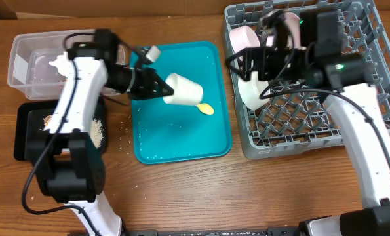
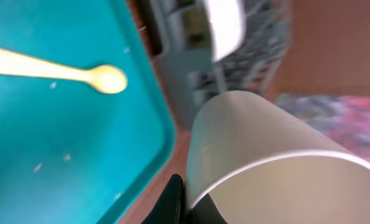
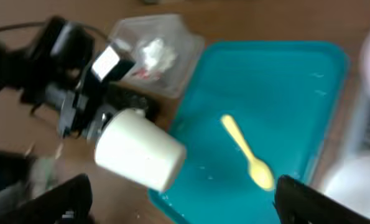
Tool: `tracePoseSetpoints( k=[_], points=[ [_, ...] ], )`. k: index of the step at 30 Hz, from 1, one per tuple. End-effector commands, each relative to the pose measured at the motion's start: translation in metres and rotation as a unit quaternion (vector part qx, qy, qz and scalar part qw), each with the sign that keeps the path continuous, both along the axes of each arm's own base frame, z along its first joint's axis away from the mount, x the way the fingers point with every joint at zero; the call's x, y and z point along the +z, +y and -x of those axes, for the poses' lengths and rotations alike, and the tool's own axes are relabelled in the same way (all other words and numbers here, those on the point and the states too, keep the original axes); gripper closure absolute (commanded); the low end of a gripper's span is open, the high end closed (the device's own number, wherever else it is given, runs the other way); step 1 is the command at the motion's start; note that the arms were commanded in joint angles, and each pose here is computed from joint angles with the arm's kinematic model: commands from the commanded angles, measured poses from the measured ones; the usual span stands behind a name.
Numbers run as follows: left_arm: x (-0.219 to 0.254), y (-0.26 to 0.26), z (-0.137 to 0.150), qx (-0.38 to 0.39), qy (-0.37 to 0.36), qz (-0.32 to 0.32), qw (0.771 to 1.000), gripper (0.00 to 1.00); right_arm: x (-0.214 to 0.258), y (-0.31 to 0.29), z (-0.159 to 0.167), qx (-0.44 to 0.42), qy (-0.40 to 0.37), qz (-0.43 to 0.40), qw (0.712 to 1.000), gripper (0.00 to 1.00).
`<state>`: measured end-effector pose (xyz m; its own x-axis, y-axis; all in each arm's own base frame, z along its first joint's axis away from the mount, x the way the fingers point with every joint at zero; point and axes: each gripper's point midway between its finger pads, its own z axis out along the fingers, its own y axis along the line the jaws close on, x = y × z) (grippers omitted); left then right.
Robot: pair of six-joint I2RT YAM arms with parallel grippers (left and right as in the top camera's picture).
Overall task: Sort waste into correct bins and load items into the dishwasher
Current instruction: 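Grasp the white cup with the left gripper and hand it to the right gripper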
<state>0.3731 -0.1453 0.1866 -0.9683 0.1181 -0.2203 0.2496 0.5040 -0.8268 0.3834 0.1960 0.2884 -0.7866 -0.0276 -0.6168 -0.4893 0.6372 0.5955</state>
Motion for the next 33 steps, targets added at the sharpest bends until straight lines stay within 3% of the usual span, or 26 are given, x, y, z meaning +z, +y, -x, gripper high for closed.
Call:
tracePoseSetpoints(
  k=[1, 6, 13, 20, 33],
  points=[
    [0.054, -0.009, 0.002, -0.011, -0.049, 0.150, 0.987, 0.96, 0.006, 0.036, 0.029, 0.127, -0.026, -0.115, 0.985, 0.08],
    [0.079, -0.020, 0.005, -0.017, -0.052, 0.222, 0.974, 0.96, -0.003, 0.059, 0.036, 0.161, -0.053, -0.134, 0.976, 0.08],
    [0.091, -0.033, 0.010, -0.031, -0.050, 0.257, 0.965, 0.96, 0.008, 0.087, 0.051, 0.203, -0.090, -0.143, 0.965, 0.09],
    [0.088, -0.037, 0.012, -0.037, -0.046, 0.249, 0.967, 0.96, 0.013, 0.090, 0.051, 0.209, -0.103, -0.148, 0.961, 0.30],
    [0.084, -0.038, 0.025, -0.024, 0.021, 0.235, 0.972, 0.96, 0.035, 0.093, 0.052, 0.233, -0.160, -0.169, 0.944, 0.26]
  ],
)
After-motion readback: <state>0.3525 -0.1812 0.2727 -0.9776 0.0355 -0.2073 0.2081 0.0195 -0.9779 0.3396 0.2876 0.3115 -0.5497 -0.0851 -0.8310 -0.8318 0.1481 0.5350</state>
